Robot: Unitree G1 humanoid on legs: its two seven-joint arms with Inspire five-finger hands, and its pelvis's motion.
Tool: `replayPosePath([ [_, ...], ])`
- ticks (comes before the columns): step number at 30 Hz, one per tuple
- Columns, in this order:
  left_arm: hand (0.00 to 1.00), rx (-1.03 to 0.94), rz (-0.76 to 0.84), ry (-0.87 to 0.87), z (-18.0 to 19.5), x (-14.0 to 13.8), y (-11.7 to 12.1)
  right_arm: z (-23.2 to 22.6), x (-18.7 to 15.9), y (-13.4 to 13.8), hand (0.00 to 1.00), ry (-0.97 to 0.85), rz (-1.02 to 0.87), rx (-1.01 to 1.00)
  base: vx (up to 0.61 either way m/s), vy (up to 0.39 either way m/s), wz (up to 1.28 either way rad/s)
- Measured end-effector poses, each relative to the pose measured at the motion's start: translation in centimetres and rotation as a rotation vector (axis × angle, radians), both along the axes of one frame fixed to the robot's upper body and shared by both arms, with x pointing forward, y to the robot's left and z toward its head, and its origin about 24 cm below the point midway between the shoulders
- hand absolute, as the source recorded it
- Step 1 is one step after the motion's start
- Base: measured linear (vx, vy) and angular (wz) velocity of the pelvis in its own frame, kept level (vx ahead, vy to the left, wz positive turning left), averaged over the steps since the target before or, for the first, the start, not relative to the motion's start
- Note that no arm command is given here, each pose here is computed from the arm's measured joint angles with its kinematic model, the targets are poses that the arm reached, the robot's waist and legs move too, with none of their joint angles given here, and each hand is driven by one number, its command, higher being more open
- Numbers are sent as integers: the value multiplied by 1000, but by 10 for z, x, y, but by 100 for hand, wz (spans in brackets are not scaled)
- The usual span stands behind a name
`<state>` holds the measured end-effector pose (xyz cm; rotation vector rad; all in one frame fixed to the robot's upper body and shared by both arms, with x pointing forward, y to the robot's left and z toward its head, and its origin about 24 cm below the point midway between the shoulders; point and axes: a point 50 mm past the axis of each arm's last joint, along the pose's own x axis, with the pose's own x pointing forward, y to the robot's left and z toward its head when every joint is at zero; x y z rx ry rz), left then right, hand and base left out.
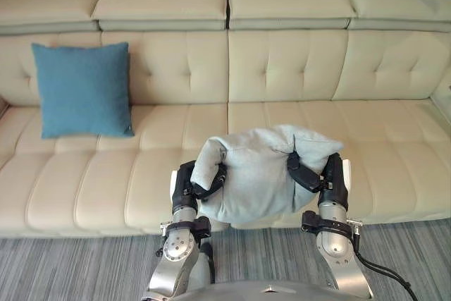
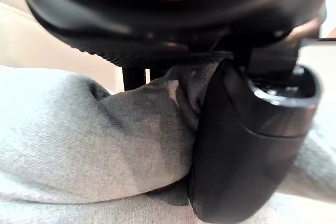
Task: Pick up cushions and gather them together orderly.
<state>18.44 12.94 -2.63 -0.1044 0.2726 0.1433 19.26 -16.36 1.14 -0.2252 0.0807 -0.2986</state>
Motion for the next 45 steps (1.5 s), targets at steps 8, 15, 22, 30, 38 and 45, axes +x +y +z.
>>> replayPosePath([
  [8, 0, 71, -13, 61, -12, -4, 14, -26, 11, 4, 0, 116, 65, -41, 186, -23, -4],
  [15, 0, 71, -71, 77, -16, -3, 2, -30, 16, -12, 0, 146, 45, -93, 70, -170, 4],
  [22, 0, 74, -88, 56, -12, 4, -2, -24, 18, -16, 0, 122, 30, -90, 9, -27, 16],
  [30, 0, 202, -40, -115, 24, 53, 6, 4, 54, -4, 0, -10, 18, -81, -35, -18, 16],
  [38, 0, 239, 120, -285, 72, 105, 10, 54, 119, 24, 0, -196, -20, -107, -6, -11, 0],
  [45, 100, 242, 252, -430, 120, 138, 17, 106, 149, 43, 100, -351, -30, -103, -80, -60, -7],
])
